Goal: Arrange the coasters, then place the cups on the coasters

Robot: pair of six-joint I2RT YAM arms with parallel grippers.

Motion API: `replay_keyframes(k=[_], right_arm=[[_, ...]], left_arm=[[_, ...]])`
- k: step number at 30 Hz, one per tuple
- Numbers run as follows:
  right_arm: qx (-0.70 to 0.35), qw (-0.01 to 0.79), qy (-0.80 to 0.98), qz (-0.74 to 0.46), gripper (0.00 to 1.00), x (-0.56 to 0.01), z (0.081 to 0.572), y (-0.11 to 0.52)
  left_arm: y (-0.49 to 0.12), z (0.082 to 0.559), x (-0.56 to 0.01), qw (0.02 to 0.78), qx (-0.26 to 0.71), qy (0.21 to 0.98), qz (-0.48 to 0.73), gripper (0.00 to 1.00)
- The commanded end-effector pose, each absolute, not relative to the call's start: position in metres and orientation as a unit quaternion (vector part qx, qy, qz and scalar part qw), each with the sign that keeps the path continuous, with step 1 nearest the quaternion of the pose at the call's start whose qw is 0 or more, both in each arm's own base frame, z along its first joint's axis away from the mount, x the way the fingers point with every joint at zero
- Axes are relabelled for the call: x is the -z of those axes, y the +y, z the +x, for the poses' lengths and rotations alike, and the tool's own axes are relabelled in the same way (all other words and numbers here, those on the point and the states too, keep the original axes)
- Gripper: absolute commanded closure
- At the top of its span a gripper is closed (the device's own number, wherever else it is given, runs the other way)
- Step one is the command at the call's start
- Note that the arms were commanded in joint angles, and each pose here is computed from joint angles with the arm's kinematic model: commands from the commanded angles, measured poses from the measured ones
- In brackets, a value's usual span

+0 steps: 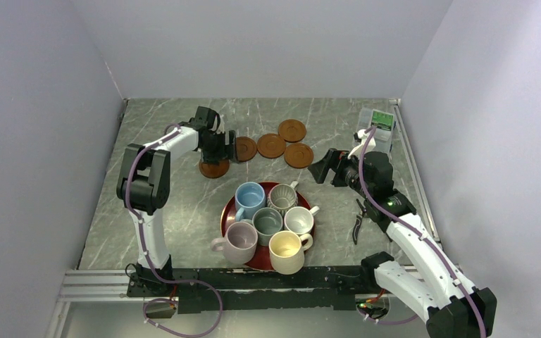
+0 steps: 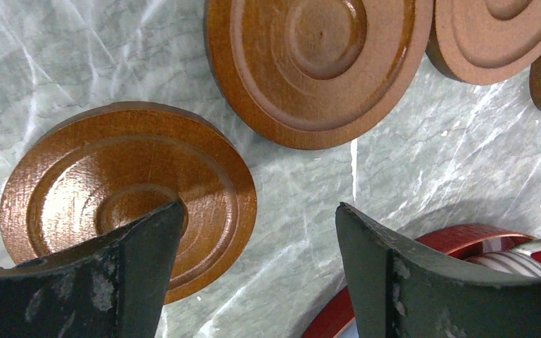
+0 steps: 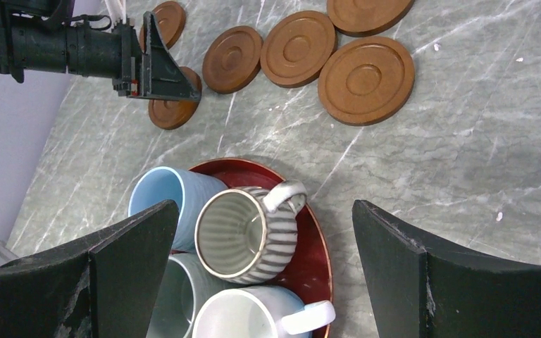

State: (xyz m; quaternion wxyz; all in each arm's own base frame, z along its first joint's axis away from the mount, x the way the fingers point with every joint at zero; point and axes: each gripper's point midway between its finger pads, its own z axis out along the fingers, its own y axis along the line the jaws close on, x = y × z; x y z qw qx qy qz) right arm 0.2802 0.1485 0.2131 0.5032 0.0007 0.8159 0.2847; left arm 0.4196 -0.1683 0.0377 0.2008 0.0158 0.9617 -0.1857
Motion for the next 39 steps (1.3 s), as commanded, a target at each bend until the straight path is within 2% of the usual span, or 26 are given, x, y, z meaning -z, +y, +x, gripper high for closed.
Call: replay_keyframes(k=[1, 22, 39], right_arm=[[-0.287, 0.522, 0.803, 0.004, 0.00, -0.227, 0.284, 0.147], [-0.289, 0.522, 0.802, 0.004, 0.00, -0.225, 0.284, 0.148], [-0.290, 0.523, 0.802, 0.003, 0.00, -0.226, 0.283, 0.148]], left_arm=[[-0.183, 0.389, -0.021, 0.134, 0.203, 0.970, 0.016, 0.15], [-0.195, 0.401, -0.035, 0.169, 0.228, 0.959, 0.016, 0.15], [-0.190, 0.412, -0.051, 0.199, 0.211, 0.957, 0.021, 0.14]])
